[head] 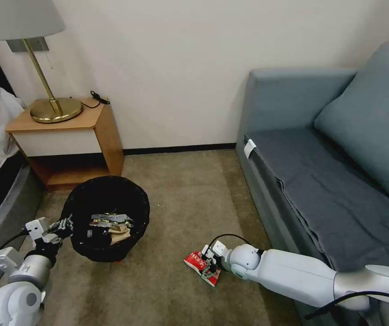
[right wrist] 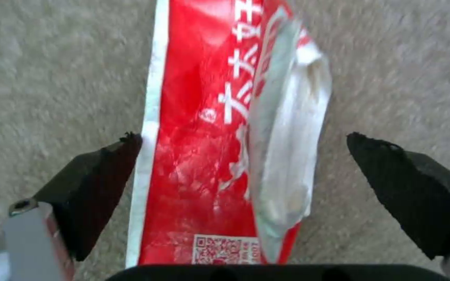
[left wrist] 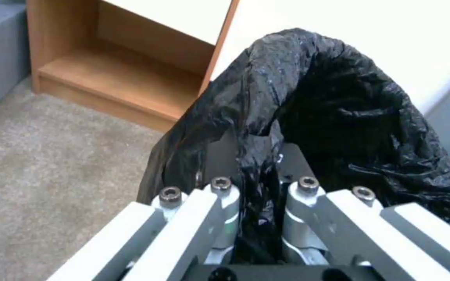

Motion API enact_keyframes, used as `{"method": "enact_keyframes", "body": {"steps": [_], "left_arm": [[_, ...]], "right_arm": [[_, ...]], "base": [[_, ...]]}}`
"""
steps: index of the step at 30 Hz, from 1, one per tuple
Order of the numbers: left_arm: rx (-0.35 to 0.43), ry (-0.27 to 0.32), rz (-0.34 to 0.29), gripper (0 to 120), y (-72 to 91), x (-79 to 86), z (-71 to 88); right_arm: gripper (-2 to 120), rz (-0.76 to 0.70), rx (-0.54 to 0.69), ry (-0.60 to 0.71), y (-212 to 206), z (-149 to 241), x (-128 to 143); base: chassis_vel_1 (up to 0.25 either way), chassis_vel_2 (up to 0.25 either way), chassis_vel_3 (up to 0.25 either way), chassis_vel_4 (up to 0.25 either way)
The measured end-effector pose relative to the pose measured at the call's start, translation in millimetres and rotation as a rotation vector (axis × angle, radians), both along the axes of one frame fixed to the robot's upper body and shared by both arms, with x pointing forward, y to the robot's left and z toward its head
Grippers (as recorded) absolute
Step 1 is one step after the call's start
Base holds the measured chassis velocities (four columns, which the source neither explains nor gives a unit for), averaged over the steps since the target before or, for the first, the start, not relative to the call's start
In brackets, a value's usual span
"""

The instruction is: Pick up the trash bin, then pick up the garbage on the floor and place it into the trash bin.

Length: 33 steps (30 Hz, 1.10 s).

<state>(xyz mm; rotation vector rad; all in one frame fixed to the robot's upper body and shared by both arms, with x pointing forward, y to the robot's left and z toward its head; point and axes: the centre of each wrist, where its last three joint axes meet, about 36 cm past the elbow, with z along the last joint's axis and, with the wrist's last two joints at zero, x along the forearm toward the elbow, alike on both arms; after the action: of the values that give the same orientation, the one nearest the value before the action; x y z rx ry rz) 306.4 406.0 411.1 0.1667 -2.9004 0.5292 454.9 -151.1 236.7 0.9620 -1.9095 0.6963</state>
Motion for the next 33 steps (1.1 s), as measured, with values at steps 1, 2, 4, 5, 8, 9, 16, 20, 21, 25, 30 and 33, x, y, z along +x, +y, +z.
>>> {"method": "enact_keyframes", "body": {"steps": [1,2,4,5,8,9,16,20,21,25,30,33], "left_arm": [[0.000,0.001,0.001,6,0.6,0.0,-0.6],[0.000,0.001,0.002,6,0.8,-0.1,-1.0],[0.000,0.001,0.002,6,0.9,-0.1,-1.4],[0.000,0.002,0.002,6,0.9,-0.1,-1.9],[-0.001,0.003,0.003,6,1.3,0.5,-3.0],[-0.001,0.003,0.003,6,1.3,0.5,-3.0],[0.001,0.002,0.005,6,1.9,0.9,-3.9],[0.001,0.003,0.007,6,2.5,1.2,-4.7],[0.001,0.003,0.007,6,2.5,1.2,-4.7],[0.001,0.003,0.007,6,2.4,1.1,-4.9],[0.001,0.004,0.007,6,2.5,0.8,-5.0],[0.001,0.002,0.006,6,2.1,0.9,-4.5]], "right_arm": [[100,-0.004,-0.002,-0.002,0.2,-2.4,0.0],[100,-0.008,-0.003,-0.004,0.6,-4.3,-0.1],[100,-0.010,-0.005,-0.005,0.9,-6.2,-0.6],[100,-0.011,-0.008,-0.007,1.0,-7.9,-0.7],[100,-0.018,-0.012,-0.017,2.0,-12.6,0.2],[100,-0.018,-0.012,-0.017,2.0,-12.6,0.2],[81,-0.022,-0.001,-0.039,4.5,-17.6,2.4],[70,-0.021,0.006,-0.046,5.0,-19.4,1.9],[70,-0.021,0.006,-0.046,5.0,-19.4,1.9],[60,-0.020,0.013,-0.051,6.5,-20.8,0.8],[45,-0.025,0.013,-0.064,7.6,-20.2,1.0],[37,-0.029,0.012,-0.073,7.7,-19.6,1.8]], "base": [[0.000,0.000,0.000,0.000],[0.000,0.000,0.000,0.000],[0.000,0.000,0.000,0.000],[0.000,0.000,0.000,0.000],[0.000,0.000,0.000,0.000],[0.000,0.000,0.000,0.000],[0.000,0.000,0.000,0.000],[0.000,0.000,0.000,0.000],[0.000,0.000,0.000,0.000],[0.000,0.000,0.000,0.000],[0.000,0.000,0.000,0.000],[0.000,0.000,0.000,0.000]]}}
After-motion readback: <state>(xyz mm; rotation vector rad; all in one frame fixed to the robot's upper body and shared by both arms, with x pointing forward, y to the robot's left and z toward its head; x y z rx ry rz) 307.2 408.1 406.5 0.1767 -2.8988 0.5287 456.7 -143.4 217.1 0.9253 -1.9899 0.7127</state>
